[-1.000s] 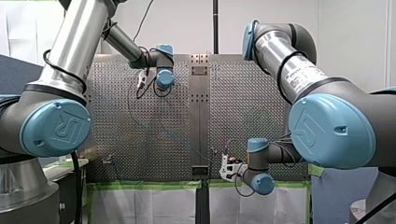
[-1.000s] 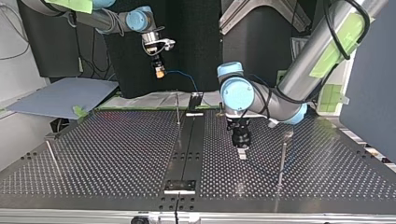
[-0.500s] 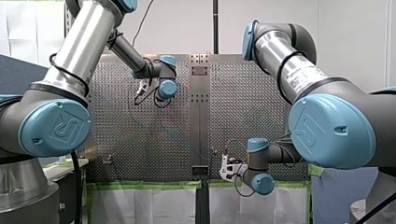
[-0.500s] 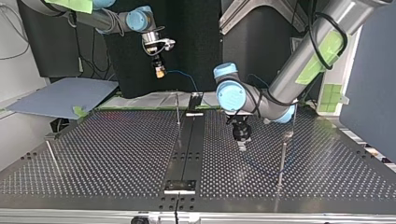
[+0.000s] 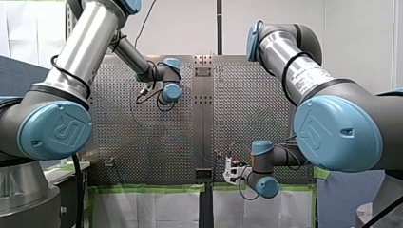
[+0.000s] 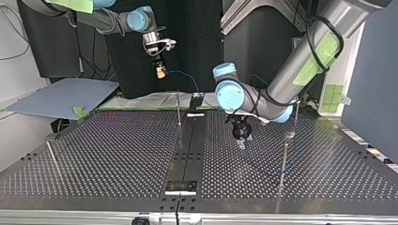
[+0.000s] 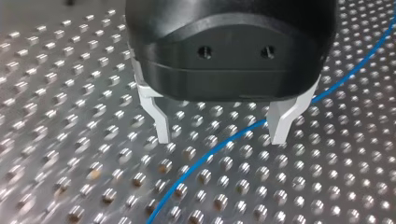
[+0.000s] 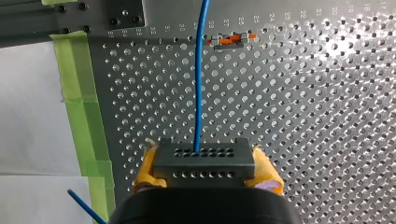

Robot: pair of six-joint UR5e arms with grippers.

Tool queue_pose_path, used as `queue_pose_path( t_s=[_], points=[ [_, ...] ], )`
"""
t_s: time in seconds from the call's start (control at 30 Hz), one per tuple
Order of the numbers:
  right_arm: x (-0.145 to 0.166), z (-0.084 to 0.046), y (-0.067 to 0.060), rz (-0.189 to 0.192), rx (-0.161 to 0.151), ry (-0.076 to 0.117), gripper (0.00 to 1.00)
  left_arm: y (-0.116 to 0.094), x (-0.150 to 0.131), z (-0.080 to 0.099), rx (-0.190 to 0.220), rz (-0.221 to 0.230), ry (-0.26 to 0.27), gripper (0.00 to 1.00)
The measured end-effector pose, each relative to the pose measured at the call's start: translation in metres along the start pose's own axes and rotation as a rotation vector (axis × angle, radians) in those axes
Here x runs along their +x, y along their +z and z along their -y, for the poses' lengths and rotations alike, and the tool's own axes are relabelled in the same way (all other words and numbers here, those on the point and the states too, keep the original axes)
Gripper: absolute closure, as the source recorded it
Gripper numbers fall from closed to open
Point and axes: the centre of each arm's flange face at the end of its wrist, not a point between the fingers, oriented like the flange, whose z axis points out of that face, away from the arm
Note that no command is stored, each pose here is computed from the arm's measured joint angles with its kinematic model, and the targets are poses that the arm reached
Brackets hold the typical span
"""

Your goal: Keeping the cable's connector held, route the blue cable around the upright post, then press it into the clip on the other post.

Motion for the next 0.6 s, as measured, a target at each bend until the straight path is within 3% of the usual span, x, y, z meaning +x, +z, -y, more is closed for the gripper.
queue_pose_path(
  t_s=[0.27,0.6],
  points=[
    [0.000,0.001,0.000,0.002,0.001,0.000,1.00,0.004,0.032,0.030,0.005,-0.057,0.084,0.01],
    [0.000,0.001,0.000,0.001,0.002,0.000,1.00,0.012,0.051,0.037,-0.008,-0.095,0.109,0.01]
  ],
)
